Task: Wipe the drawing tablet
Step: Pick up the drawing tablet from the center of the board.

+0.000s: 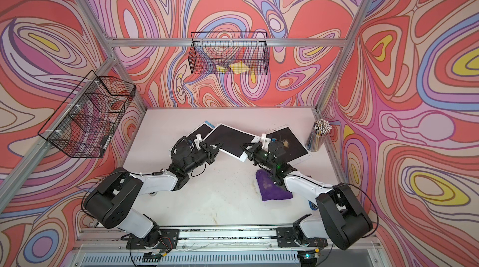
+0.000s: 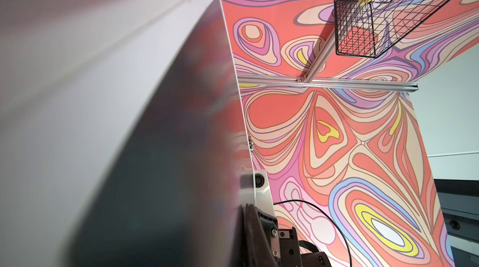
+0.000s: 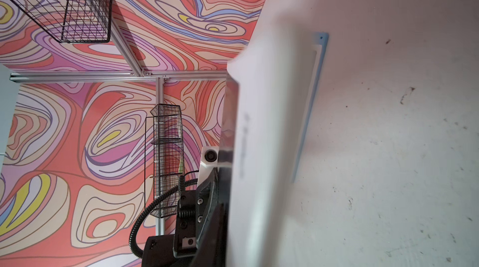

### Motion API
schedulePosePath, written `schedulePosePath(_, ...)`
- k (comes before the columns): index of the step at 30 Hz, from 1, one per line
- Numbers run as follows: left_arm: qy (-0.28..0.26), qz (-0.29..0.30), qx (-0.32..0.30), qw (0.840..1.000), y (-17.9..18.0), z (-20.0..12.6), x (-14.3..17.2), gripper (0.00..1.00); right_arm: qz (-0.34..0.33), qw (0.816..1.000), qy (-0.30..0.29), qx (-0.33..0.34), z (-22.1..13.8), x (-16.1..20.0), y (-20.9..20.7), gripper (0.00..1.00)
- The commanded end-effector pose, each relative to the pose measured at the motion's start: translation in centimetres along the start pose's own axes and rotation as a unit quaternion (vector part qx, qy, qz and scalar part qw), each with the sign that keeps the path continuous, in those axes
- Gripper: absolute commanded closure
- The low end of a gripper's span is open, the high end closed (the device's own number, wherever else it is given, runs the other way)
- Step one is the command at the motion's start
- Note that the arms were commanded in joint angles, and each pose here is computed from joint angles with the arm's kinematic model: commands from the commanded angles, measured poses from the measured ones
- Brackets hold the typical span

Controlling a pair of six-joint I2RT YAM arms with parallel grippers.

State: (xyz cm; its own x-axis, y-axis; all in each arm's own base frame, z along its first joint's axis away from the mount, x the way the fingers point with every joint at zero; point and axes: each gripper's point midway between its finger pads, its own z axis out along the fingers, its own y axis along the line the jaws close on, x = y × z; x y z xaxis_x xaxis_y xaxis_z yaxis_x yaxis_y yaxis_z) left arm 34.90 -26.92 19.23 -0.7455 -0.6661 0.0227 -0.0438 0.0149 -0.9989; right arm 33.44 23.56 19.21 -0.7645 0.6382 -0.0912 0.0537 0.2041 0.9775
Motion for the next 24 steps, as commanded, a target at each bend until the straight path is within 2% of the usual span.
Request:
schedulePosePath(1, 0.008, 0.023, 0.030, 0.999, -1.5, -1.0, 0.1, 1.00, -0.045, 0.998, 0.007, 0.032, -0.5, 0.3, 0.4, 0.61)
schedulePosePath(5, 0.016, 0.028, 0.014, 0.999, 0.7, -3.1, -0.4, 1.00, -0.107, 0.988, -0.007, 0.112, -2.4, -0.6, 0.2, 0.36)
schedulePosePath(7, 0.028, 0.040, 0.010, 0.999, 1.3, -4.0, -0.5, 1.00, -0.141, 0.979, -0.026, 0.144, -4.1, -1.6, 0.5, 0.30)
schedulePosePath(10, 0.065, 0.080, 0.001, 0.995, 1.5, -4.5, 0.3, 1.00, -0.188, 0.960, -0.048, 0.203, -6.9, -2.6, 0.5, 0.29)
schedulePosePath(12, 0.112, 0.130, -0.003, 0.985, 1.0, -4.4, 1.6, 1.00, -0.212, 0.944, -0.044, 0.249, -8.3, -2.9, 0.0, 0.30)
schedulePosePath(15, 0.168, 0.214, 0.011, 0.962, -0.2, -4.6, 3.5, 1.00, -0.235, 0.927, -0.017, 0.293, -9.3, -2.5, -1.0, 0.30)
schedulePosePath(16, 0.188, 0.245, 0.021, 0.951, -0.4, -4.9, 4.2, 1.00, -0.240, 0.924, -0.011, 0.298, -9.6, -2.3, -1.3, 0.30)
schedulePosePath(17, 0.204, 0.282, 0.051, 0.936, -2.3, -4.7, 4.8, 1.00, -0.243, 0.923, -0.008, 0.298, -9.8, -2.1, -1.4, 0.30)
schedulePosePath(19, 0.225, 0.342, 0.091, 0.908, -3.6, -5.3, 5.8, 1.00, -0.247, 0.921, -0.006, 0.301, -10.4, -1.8, -1.8, 0.30)
schedulePosePath(22, 0.249, 0.394, 0.128, 0.876, -4.7, -5.9, 6.9, 1.00, -0.263, 0.917, 0.016, 0.299, -10.8, -1.2, -2.0, 0.30)
schedulePosePath(24, 0.266, 0.405, 0.145, 0.863, -5.1, -6.0, 7.6, 1.00, -0.278, 0.921, 0.046, 0.270, -10.4, -0.2, -1.5, 0.30)
